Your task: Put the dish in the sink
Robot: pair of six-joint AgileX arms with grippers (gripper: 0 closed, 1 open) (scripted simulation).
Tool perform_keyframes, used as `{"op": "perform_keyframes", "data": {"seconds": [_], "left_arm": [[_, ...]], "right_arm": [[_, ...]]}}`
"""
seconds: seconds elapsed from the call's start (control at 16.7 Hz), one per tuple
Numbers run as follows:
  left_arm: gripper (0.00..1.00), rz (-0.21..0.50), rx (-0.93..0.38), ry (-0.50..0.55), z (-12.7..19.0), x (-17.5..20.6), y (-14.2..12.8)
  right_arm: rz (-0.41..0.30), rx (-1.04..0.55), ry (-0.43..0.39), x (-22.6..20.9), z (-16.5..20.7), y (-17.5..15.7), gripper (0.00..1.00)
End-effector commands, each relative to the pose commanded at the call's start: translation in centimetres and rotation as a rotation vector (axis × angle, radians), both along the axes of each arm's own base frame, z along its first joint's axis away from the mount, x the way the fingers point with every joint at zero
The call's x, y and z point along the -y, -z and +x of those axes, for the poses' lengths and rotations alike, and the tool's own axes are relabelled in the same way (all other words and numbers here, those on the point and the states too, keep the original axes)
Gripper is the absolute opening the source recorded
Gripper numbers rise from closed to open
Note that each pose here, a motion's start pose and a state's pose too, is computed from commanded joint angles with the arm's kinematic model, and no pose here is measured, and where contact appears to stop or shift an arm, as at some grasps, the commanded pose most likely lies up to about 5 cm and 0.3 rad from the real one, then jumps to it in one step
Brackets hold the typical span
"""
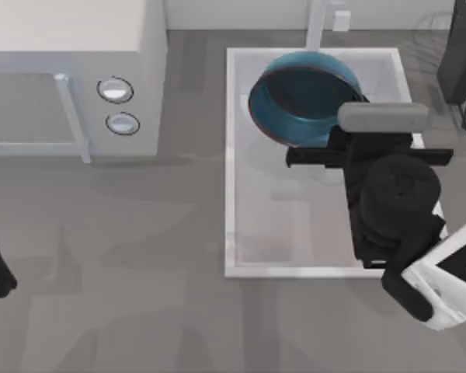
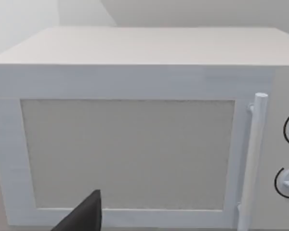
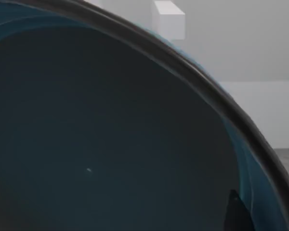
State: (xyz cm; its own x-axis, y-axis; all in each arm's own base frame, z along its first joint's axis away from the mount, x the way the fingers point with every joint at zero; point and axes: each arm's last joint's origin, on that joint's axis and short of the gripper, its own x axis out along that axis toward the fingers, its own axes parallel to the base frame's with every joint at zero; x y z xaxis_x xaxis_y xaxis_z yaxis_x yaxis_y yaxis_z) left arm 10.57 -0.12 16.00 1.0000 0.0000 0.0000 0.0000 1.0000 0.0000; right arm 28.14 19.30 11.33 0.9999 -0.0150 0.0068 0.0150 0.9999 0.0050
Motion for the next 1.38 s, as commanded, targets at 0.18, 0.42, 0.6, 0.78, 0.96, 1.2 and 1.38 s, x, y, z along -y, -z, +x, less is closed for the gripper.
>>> {"op": "perform_keyframes", "data": {"seconds": [0.18,0.42,0.6,0.78,0.96,1.2,1.38], "left_arm": [[1.0,0.0,0.0,0.0,0.0,0.0,0.0],[1.0,0.0,0.0,0.0,0.0,0.0,0.0],[1.0,0.0,0.0,0.0,0.0,0.0,0.0],[1.0,0.0,0.0,0.0,0.0,0.0,0.0],[1.0,0.0,0.0,0.0,0.0,0.0,0.0],[1.0,0.0,0.0,0.0,0.0,0.0,0.0],[1.0,0.0,0.0,0.0,0.0,0.0,0.0]], "right_arm": [[0.001,0.001,-0.003,0.5,-0.6,3.5,0.0],[-0.005,-0.007,-0.005,0.9,-1.1,5.4,0.0],[-0.005,-0.007,-0.005,0.9,-1.1,5.4,0.0],[-0.005,-0.007,-0.005,0.9,-1.1,5.4,0.15],[-0.005,-0.007,-0.005,0.9,-1.1,5.4,0.38],[-0.005,-0.007,-0.005,0.9,-1.1,5.4,0.68],[-0.005,-0.007,-0.005,0.9,-1.1,5.4,0.9]]}}
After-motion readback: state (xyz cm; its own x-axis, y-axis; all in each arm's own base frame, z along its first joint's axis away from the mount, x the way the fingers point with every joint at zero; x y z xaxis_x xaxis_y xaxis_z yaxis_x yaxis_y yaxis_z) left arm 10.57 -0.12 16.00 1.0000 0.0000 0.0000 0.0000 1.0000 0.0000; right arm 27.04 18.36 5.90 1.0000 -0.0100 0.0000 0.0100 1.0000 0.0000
